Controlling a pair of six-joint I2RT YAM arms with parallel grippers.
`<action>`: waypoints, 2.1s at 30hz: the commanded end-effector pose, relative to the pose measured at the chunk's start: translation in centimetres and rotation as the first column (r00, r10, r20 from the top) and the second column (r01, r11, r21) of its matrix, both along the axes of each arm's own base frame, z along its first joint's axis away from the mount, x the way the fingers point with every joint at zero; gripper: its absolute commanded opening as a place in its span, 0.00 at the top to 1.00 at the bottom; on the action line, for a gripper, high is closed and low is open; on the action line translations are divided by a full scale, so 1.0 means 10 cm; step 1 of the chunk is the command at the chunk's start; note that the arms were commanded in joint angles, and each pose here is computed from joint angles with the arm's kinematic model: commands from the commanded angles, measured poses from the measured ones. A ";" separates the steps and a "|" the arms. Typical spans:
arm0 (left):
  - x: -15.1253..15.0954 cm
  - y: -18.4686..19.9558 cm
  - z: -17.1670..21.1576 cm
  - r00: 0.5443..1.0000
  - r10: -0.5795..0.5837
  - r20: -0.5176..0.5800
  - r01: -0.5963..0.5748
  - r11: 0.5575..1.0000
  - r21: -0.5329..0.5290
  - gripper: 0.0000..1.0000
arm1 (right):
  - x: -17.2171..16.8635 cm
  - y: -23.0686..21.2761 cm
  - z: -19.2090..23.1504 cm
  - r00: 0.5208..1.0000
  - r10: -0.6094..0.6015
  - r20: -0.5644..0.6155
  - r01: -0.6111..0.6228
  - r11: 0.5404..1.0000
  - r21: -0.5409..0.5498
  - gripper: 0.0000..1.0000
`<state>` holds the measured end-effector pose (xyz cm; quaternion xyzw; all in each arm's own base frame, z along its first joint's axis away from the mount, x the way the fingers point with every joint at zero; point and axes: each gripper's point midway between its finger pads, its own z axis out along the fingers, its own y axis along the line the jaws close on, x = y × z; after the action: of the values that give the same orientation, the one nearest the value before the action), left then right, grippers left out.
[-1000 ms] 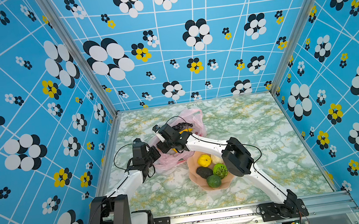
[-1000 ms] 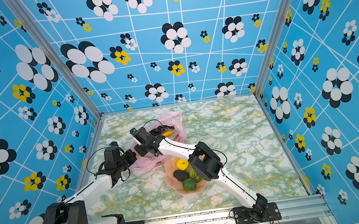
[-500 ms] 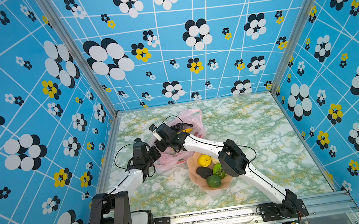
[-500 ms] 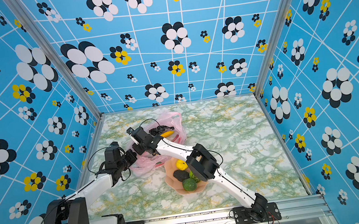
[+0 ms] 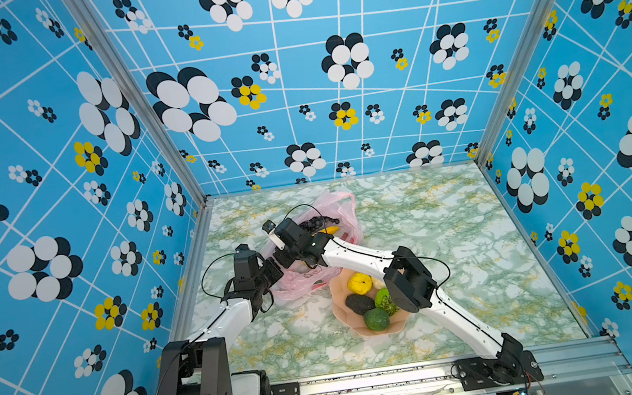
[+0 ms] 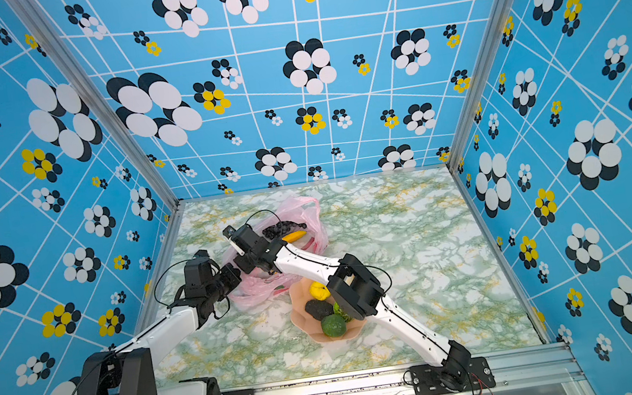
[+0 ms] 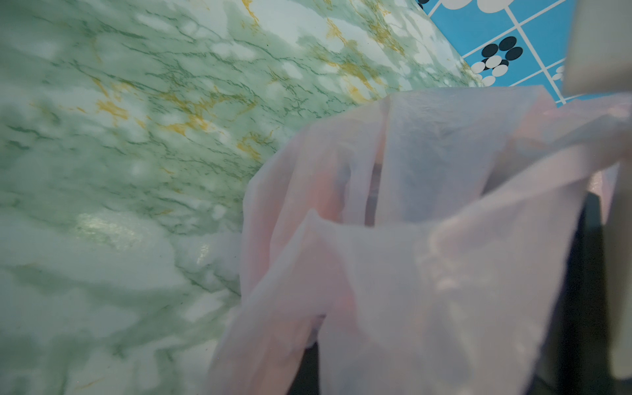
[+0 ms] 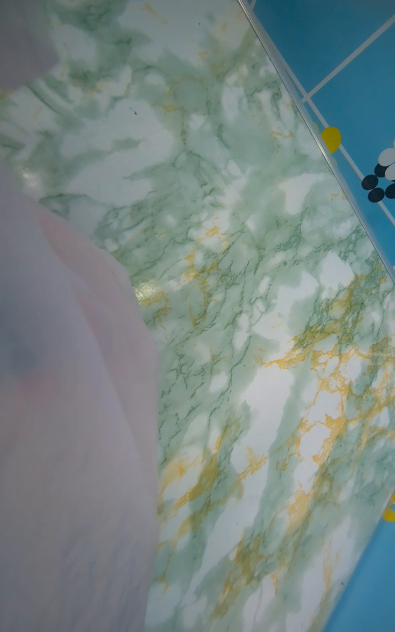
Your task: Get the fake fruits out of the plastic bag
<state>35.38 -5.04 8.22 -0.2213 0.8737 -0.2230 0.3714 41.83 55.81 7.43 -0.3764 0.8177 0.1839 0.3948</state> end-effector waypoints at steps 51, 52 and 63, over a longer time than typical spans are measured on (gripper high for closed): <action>0.01 -0.15 -0.11 0.996 -0.073 -0.052 0.072 0.997 -0.022 1.00 | -1.22 -1.61 1.56 0.992 -0.121 -0.020 0.119 0.989 -0.084 1.00; 0.02 -0.15 -0.11 0.996 -0.073 -0.054 0.072 0.997 -0.023 1.00 | -1.26 -1.64 1.59 0.992 -0.126 -0.022 0.123 0.989 -0.083 1.00; 0.01 -0.15 -0.13 0.996 -0.072 -0.058 0.071 0.997 -0.017 1.00 | -1.63 -2.23 1.02 0.968 -0.214 -0.130 0.182 0.958 -0.220 1.00</action>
<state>35.16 -6.18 6.56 -0.2112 0.8865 -0.2376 0.3362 26.24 35.20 18.14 -0.3361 0.8812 0.0987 0.3174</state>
